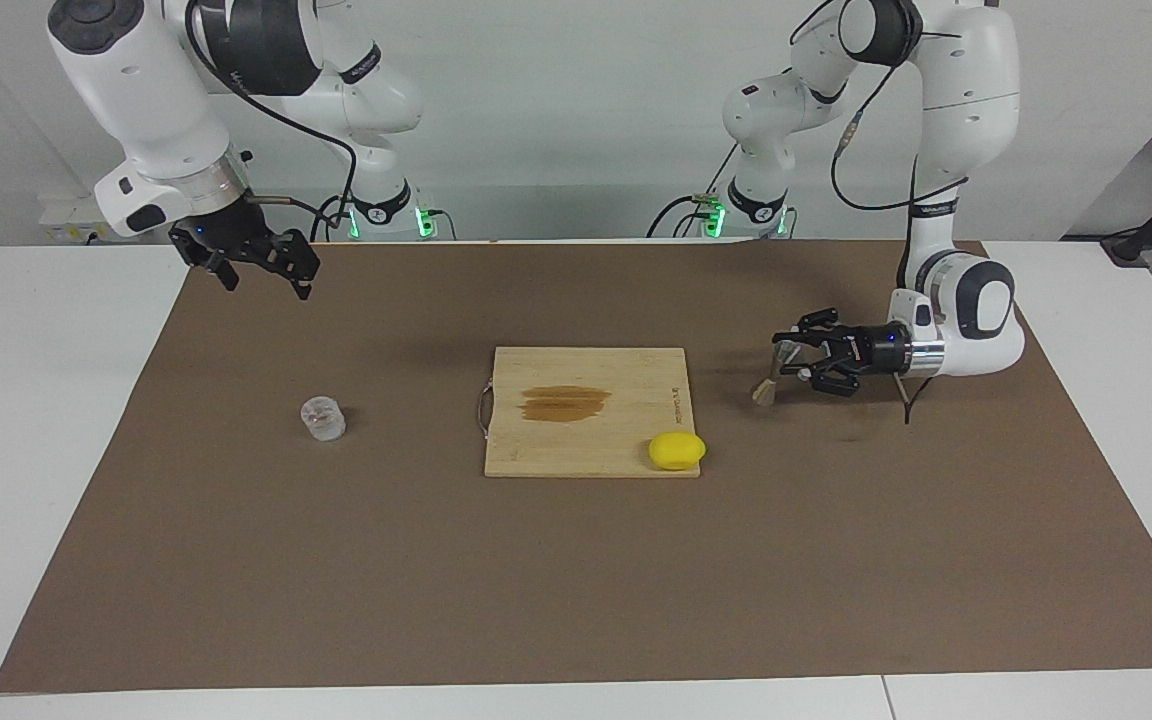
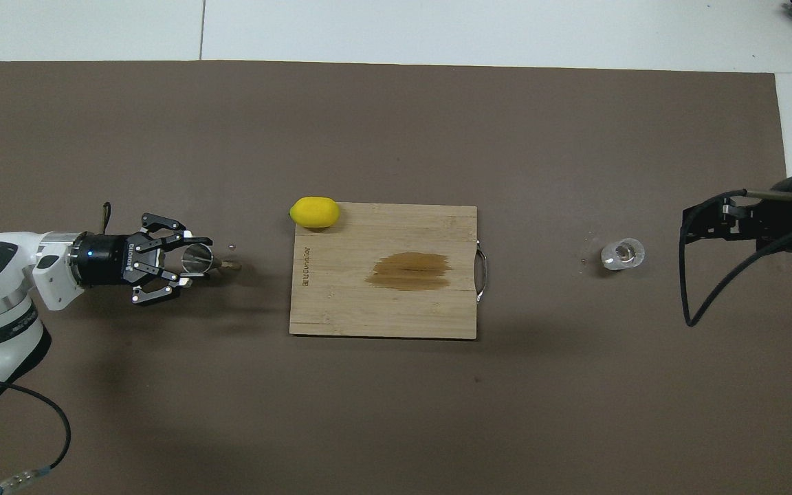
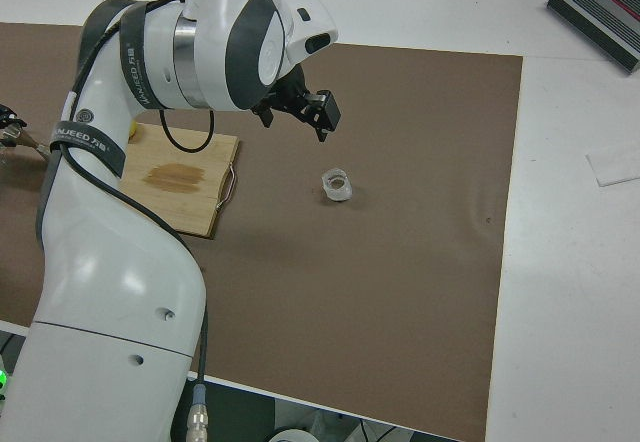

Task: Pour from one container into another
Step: 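Lift the metal cup with the left gripper and carry it over the board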

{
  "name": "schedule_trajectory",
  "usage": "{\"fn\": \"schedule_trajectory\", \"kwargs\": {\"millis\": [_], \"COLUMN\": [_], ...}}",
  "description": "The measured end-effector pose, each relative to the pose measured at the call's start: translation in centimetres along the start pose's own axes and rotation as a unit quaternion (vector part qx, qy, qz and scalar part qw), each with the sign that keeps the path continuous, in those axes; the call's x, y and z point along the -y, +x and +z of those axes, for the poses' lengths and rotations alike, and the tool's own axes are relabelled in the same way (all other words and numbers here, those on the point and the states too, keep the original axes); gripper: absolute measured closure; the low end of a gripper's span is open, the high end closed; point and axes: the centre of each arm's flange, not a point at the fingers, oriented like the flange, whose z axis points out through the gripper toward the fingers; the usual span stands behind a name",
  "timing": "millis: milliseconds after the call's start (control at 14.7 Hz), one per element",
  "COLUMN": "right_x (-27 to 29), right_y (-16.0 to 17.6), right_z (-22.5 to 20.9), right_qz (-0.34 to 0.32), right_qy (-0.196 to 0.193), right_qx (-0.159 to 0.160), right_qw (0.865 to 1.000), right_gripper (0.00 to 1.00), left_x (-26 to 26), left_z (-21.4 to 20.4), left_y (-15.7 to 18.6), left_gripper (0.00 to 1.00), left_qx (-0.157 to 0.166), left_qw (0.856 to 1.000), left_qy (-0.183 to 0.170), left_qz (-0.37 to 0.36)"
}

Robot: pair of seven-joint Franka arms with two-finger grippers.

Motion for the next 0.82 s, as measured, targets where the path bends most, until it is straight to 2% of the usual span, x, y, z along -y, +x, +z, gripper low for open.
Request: {"fn": "schedule_trajectory", "kwargs": {"millis": [272,817], "right_x": [-0.1,-0.1], "right_y": [0.0,0.0], "right_z": [0.0,0.0], "right_qz": [0.001,0.002], "right_qy": [0.000,0.000], "right_qx": [0.000,0.000], "right_qw": [1.000,1.000], "right_gripper": [0.00,0.00], "left_x": [0.5,-0.3], "left_z": [7.6,18.0], "left_y": [0.0,-0.7], "left_gripper": [0.48,0.48], "left_qx": [-0.019,-0.012], "left_qw": [1.000,1.000], "left_qy": [-0.024,0.006], "left_qz": [-0.008,-0.020]}}
